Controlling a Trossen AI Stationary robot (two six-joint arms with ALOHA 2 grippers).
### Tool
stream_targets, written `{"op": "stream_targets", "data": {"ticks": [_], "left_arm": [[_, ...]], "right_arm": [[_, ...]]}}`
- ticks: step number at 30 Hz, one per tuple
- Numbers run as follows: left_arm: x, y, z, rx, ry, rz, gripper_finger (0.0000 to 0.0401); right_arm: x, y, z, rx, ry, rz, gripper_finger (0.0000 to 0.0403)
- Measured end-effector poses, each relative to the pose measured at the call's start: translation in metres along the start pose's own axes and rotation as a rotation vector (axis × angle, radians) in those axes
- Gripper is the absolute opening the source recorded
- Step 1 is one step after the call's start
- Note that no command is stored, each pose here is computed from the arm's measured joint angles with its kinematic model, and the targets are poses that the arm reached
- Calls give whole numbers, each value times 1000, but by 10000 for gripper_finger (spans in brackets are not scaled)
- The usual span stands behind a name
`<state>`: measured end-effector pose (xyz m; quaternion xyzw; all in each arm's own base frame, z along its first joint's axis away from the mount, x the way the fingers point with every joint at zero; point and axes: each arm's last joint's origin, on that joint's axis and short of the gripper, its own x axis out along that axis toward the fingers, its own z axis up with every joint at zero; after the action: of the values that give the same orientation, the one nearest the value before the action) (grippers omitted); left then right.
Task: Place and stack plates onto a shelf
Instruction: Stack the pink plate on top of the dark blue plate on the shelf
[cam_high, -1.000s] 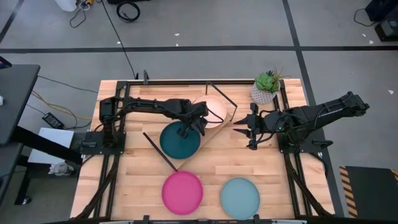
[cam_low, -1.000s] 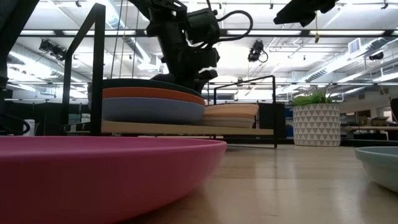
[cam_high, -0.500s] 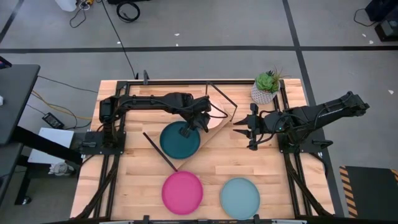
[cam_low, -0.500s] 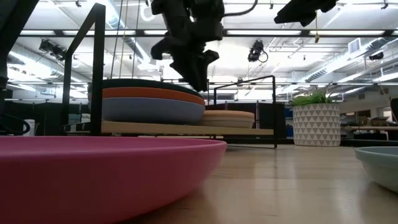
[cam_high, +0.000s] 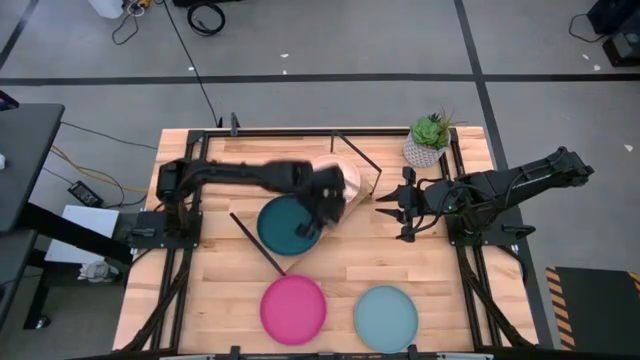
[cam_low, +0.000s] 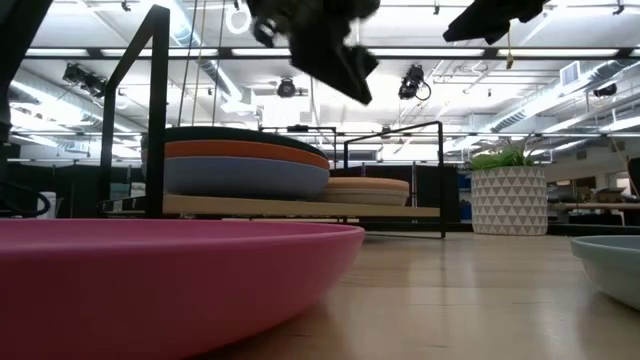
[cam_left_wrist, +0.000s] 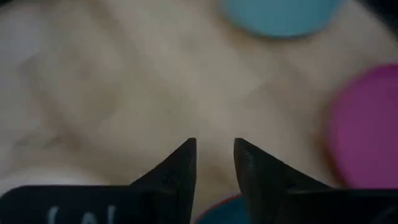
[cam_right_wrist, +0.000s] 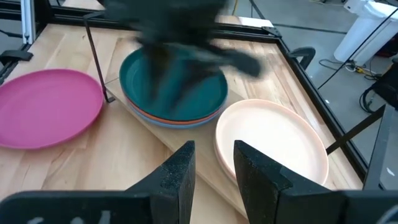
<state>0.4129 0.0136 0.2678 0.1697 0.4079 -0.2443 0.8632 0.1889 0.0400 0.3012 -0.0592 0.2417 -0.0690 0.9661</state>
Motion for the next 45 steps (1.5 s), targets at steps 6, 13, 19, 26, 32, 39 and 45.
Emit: {"op": "stream_targets", "data": {"ticks": [6,13,19,26,32,39,45], "left_arm": [[11,-59,37,198,-53,-61,104],[-2,-153,83,370,-152,-33,103],[-6,-223,96,284,-165,-25,102],[-10,-281,88,-264,-53,-57,102],[13,-329,72,-444,20,123,102],[60,-369,58,-416,39,149,102],[85,-385,51,-450,8,169,102]], "right_arm": [[1,0,0,-8,5,-3,116],[2,1,-1,-26,12,1,116],[2,1,-1,-79,12,2,116],[2,1,-1,-86,13,5,116],[2,1,-2,-107,15,5,116],[2,1,2,-134,-24,5,116],[2,1,4,-139,-39,4,116]]}}
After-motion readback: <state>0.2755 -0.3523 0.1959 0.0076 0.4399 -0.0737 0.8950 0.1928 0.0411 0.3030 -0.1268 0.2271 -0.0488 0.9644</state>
